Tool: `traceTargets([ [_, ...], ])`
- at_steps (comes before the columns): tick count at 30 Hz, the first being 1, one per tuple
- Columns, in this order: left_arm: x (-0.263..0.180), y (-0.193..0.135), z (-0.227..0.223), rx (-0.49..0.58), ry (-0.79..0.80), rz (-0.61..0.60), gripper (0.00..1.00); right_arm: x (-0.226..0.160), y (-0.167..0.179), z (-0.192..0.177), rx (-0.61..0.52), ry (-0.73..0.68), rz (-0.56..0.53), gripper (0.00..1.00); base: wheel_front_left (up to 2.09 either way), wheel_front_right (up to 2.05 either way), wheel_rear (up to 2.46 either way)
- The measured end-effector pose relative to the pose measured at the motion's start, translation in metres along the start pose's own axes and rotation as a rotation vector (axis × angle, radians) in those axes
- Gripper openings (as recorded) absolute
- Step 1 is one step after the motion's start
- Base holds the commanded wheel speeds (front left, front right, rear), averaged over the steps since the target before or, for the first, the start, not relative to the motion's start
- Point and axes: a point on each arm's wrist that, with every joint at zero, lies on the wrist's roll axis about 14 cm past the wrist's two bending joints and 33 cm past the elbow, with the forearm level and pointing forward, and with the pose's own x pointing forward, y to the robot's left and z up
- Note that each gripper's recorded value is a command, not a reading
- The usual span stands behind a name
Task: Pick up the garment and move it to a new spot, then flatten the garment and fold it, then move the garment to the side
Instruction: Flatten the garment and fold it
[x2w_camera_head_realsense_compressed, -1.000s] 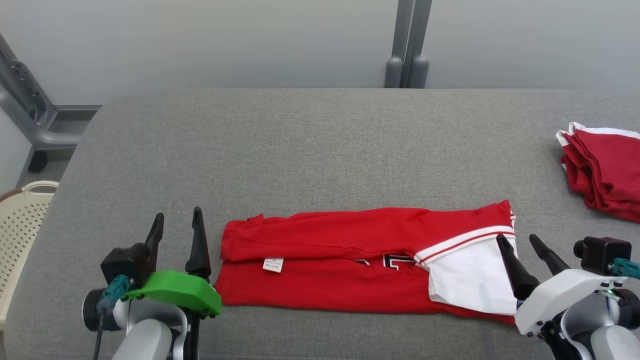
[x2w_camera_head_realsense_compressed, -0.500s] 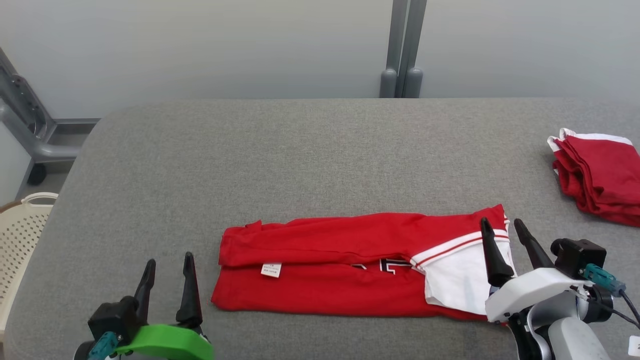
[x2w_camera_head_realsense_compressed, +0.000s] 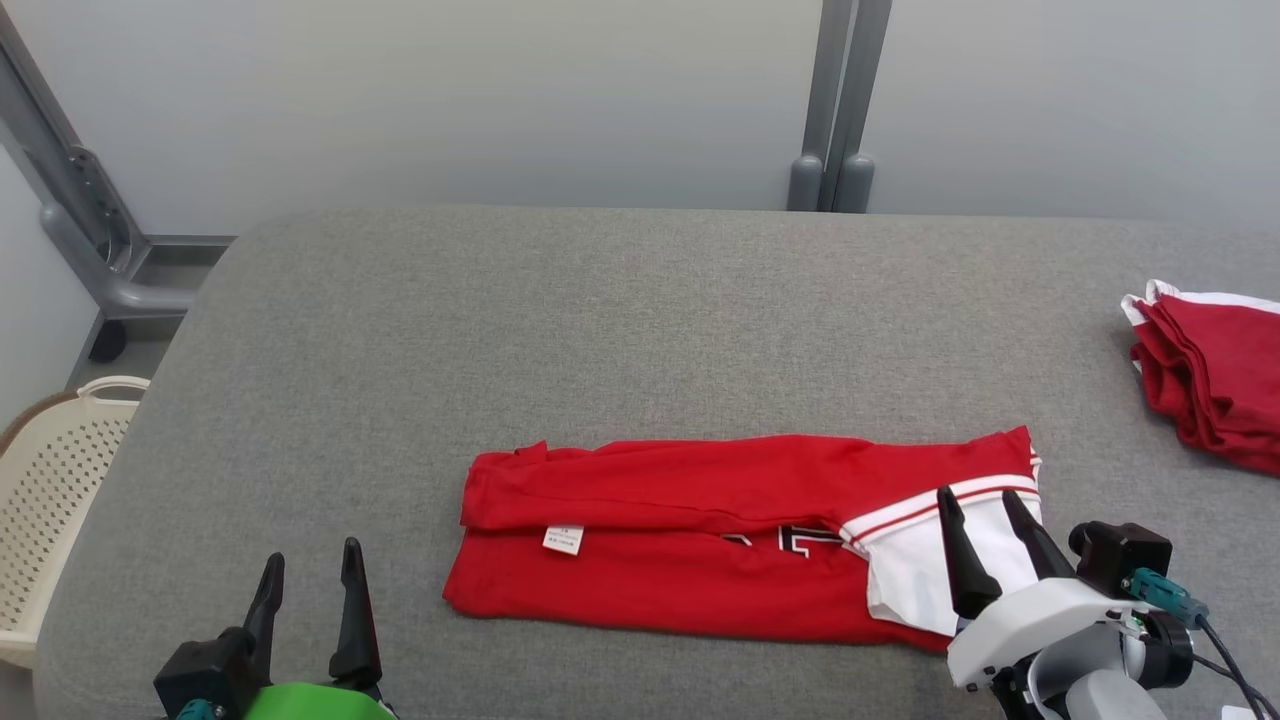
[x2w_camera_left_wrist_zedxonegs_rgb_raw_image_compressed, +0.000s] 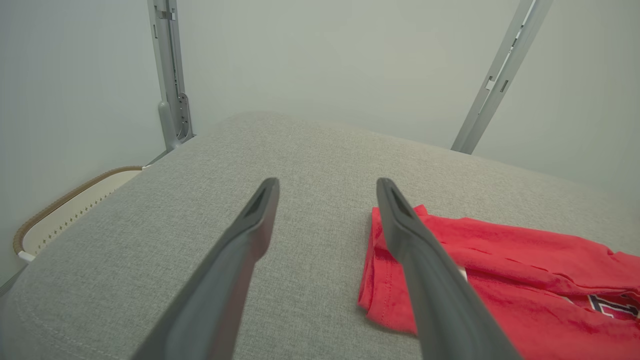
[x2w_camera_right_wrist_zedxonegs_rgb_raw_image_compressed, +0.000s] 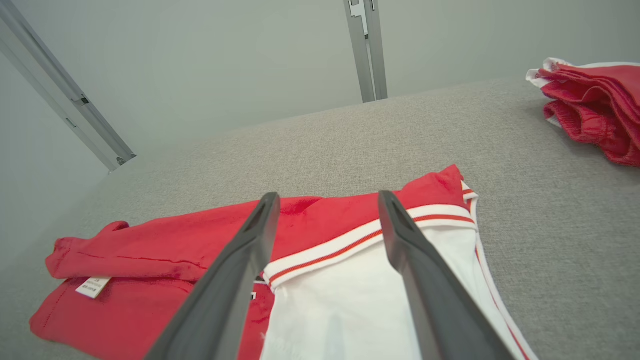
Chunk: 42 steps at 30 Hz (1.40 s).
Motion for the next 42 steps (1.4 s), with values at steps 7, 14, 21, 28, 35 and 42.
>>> traceTargets([
  [7,0.001,-0.004,-0.003,0.006,0.006,-0.011,1.00,-0.001,-0.005,-0.004,0.007,0.010,-0.014,1.00,0.00,0.00,0.00],
  [14,0.004,-0.008,-0.008,0.010,0.021,-0.024,1.00,0.006,-0.012,-0.002,-0.019,0.045,-0.032,1.00,0.00,0.00,0.00],
  [21,0.005,-0.013,-0.011,0.014,0.030,-0.036,1.00,0.009,-0.038,-0.022,-0.104,0.300,-0.086,1.00,0.00,0.00,0.00],
  [28,0.009,-0.015,-0.019,0.025,0.052,-0.040,1.00,0.001,-0.082,-0.037,-0.151,0.568,-0.192,1.00,0.00,0.00,0.00],
  [35,0.018,-0.014,-0.021,0.034,0.060,-0.042,1.00,0.001,-0.096,-0.051,-0.157,0.697,-0.221,1.00,0.00,0.00,0.00],
  [42,0.026,-0.009,-0.026,0.038,0.078,-0.034,1.00,0.006,-0.098,-0.075,-0.126,0.789,-0.227,1.00,0.00,0.00,0.00],
])
